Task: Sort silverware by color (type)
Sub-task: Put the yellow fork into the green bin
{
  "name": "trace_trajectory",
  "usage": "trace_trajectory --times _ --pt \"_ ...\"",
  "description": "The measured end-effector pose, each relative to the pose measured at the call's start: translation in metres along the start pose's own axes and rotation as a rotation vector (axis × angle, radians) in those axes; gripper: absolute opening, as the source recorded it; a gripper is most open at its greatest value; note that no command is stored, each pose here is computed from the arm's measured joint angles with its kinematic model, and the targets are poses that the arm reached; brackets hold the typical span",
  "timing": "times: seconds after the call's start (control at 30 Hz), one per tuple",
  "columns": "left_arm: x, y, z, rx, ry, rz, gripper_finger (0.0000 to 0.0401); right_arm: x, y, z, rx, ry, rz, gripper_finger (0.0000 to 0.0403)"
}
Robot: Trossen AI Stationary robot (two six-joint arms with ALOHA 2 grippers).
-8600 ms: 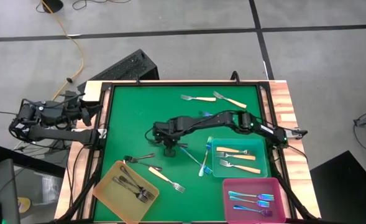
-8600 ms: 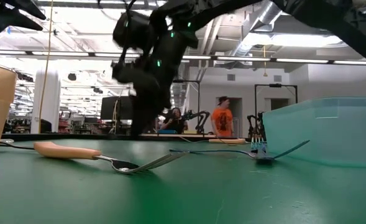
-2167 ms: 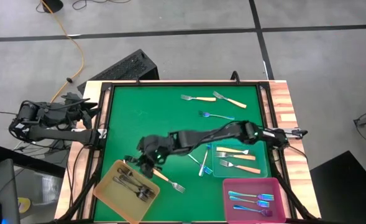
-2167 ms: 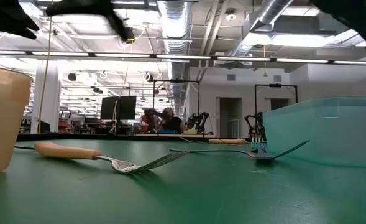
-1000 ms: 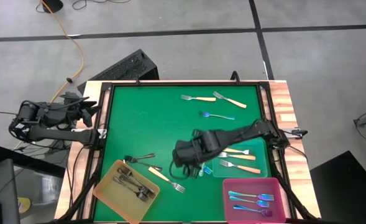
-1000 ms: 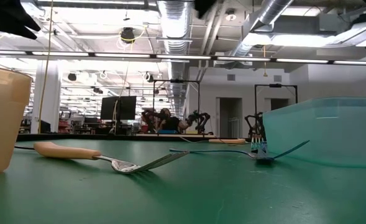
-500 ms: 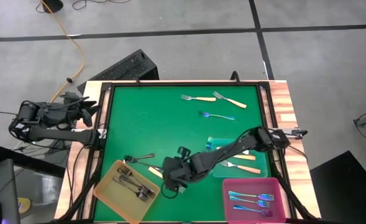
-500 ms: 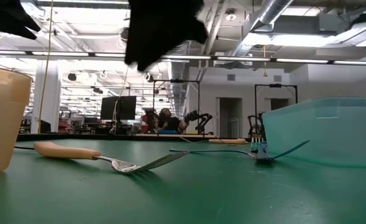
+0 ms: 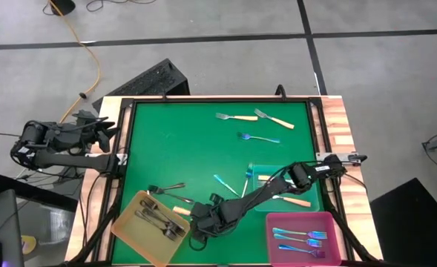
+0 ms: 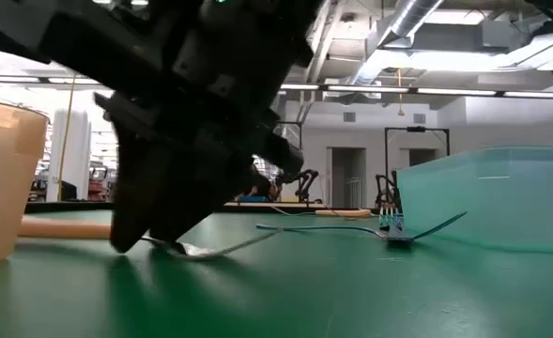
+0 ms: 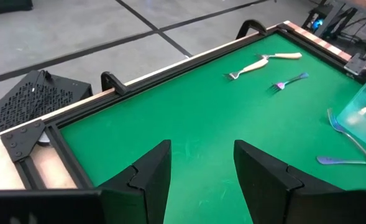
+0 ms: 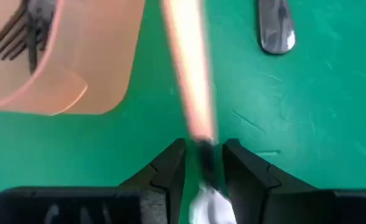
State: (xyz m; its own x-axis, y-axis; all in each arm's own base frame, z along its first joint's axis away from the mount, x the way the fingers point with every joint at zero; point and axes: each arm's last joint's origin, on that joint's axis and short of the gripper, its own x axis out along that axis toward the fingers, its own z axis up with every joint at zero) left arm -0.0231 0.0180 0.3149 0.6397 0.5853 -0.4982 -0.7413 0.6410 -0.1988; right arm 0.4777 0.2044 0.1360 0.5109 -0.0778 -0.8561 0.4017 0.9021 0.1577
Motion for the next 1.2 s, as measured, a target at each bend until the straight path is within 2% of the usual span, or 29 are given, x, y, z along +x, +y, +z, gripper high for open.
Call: trace_trajectory --times 0.23,0.47,0.73,1.07,1.2 --pt "0.000 0.000 0.000 0.004 0.000 0.000 0.0158 0.003 -0.002 -0.003 0.055 0.036 -0.009 0.0116" --pt "0.000 0.000 0.000 0.014 -0.001 0.001 0.0158 0.004 -0.008 -0.004 0.157 0.098 -0.030 0.0033" --pt "0.000 0.000 0.000 0.036 -0.002 0.000 0.0158 -0.003 -0.005 0.004 0.213 0.105 0.010 0.0033" --pt "0.000 0.000 0.000 0.058 0.002 -0.006 0.0158 -0.041 -0.007 0.046 0.188 0.073 0.022 0.0014" --pt "0.000 0.000 0.000 0.059 0.004 -0.008 0.0158 -0.059 -0.011 0.068 0.176 0.001 0.036 0.0014"
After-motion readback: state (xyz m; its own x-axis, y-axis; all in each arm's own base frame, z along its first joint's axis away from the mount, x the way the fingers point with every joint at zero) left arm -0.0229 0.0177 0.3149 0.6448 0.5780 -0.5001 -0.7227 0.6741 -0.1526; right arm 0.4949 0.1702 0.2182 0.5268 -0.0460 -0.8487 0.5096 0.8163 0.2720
